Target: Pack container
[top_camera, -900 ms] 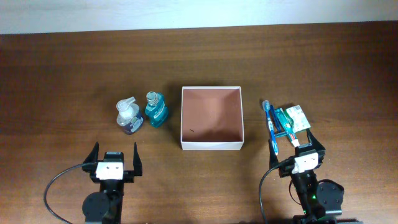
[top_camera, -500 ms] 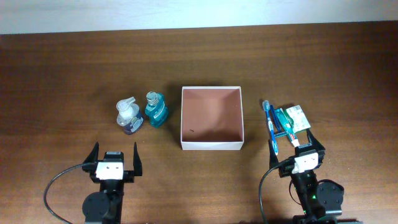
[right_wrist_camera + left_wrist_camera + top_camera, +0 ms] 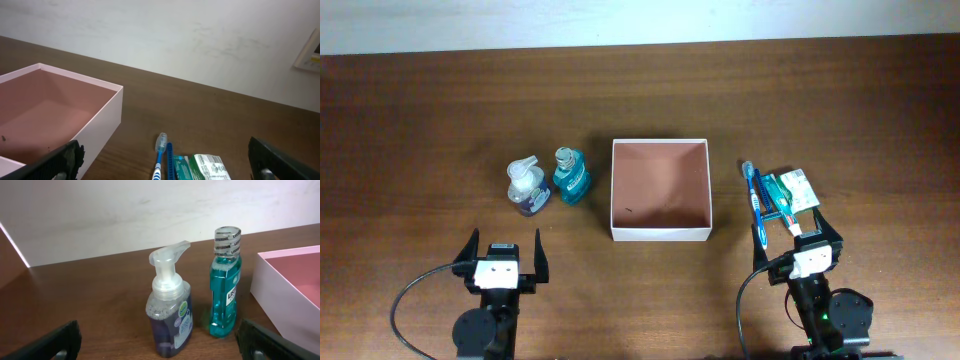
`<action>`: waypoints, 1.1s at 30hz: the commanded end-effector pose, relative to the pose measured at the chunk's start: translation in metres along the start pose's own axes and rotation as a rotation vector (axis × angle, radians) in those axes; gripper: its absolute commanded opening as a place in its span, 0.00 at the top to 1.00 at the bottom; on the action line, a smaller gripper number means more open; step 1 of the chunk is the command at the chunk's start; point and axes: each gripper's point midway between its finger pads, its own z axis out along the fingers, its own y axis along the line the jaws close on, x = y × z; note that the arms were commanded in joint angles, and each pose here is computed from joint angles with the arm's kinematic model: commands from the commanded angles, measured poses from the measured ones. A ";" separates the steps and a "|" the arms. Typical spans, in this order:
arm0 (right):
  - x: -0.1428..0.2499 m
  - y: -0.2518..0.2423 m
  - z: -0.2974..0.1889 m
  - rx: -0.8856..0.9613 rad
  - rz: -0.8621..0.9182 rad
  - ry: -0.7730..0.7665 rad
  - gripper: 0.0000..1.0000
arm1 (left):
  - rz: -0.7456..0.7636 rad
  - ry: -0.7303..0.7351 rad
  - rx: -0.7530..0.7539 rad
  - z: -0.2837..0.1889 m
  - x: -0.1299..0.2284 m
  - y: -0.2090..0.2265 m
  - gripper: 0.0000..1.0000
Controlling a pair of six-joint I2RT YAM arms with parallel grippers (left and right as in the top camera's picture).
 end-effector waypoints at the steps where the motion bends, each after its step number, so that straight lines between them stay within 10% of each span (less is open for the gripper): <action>1: 0.002 -0.003 0.000 0.014 0.004 0.004 0.02 | 0.013 -0.001 -0.007 0.000 0.002 0.000 0.00; 24: 0.002 -0.003 0.000 0.014 0.004 0.004 0.02 | 0.050 0.001 -0.047 0.000 0.002 0.007 0.01; 33: 0.002 -0.003 0.000 0.014 0.004 0.004 0.02 | -0.018 -0.083 0.258 -0.006 -0.015 -0.044 0.00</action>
